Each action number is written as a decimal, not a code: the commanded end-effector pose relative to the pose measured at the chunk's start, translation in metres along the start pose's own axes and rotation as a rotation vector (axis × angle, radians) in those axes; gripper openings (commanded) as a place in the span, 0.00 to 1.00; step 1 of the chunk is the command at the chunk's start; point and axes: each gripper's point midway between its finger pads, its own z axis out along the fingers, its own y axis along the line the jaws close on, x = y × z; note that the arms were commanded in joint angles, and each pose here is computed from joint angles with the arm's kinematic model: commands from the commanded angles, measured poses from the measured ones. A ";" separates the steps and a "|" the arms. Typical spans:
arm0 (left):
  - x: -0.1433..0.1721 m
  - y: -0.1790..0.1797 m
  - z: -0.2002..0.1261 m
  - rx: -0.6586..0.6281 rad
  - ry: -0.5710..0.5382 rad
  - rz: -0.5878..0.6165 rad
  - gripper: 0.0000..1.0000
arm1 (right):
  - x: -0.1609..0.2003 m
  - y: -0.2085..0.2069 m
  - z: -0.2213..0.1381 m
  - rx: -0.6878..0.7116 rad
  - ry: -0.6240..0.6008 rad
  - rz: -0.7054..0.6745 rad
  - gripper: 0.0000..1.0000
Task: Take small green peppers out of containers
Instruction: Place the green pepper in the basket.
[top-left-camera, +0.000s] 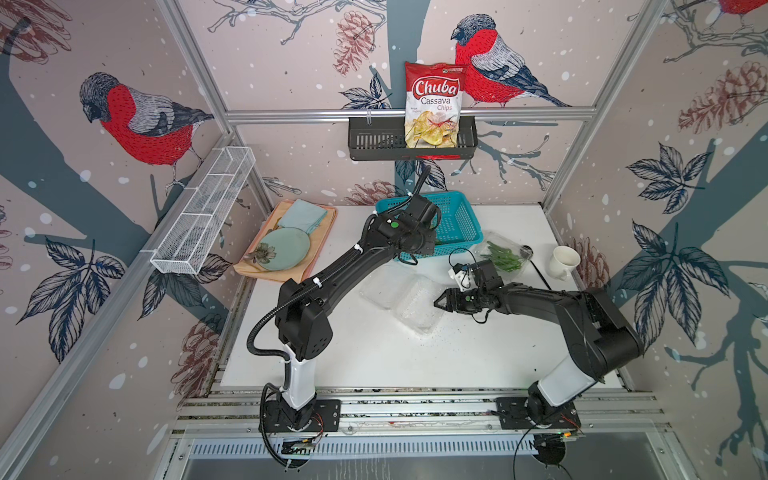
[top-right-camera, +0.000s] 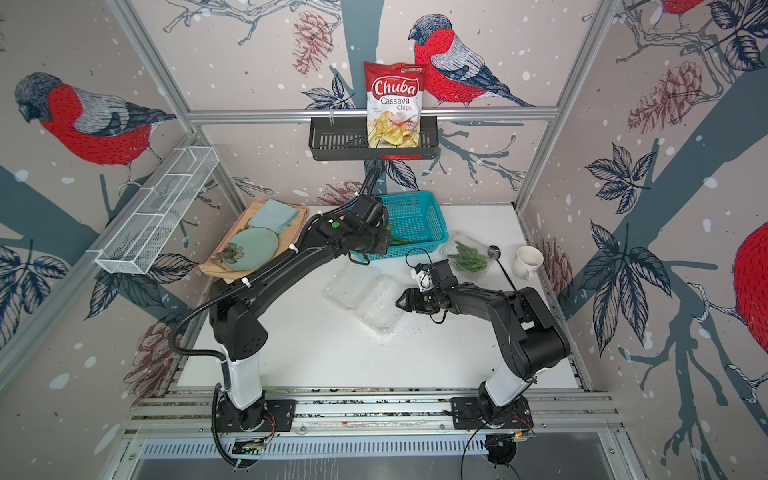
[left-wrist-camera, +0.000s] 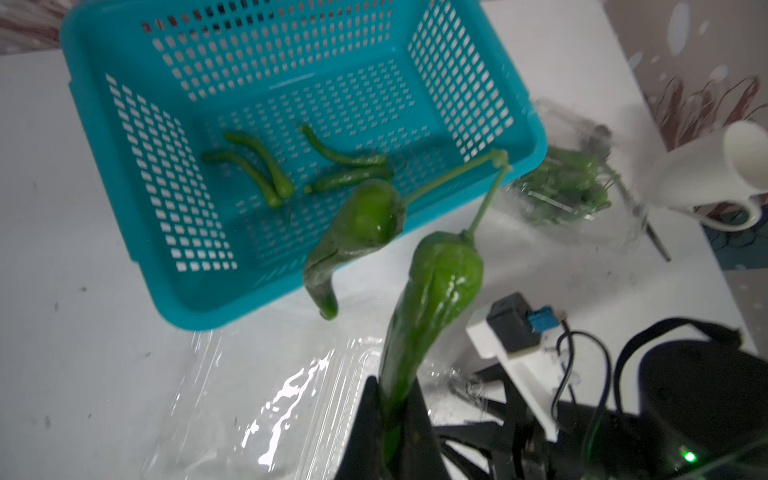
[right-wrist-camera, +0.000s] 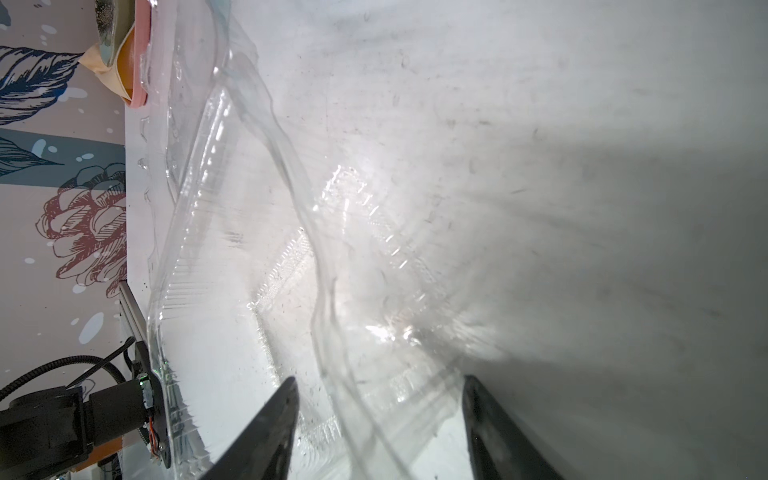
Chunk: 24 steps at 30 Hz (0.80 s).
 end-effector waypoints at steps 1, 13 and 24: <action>-0.024 0.014 0.011 -0.027 -0.025 0.021 0.02 | 0.037 -0.036 0.002 0.158 0.119 0.088 0.63; -0.030 0.084 0.144 -0.065 -0.004 -0.106 0.01 | 0.042 -0.039 0.004 0.163 0.138 0.100 0.63; 0.028 0.121 0.196 -0.170 0.153 -0.114 0.15 | 0.041 -0.038 0.005 0.164 0.145 0.093 0.63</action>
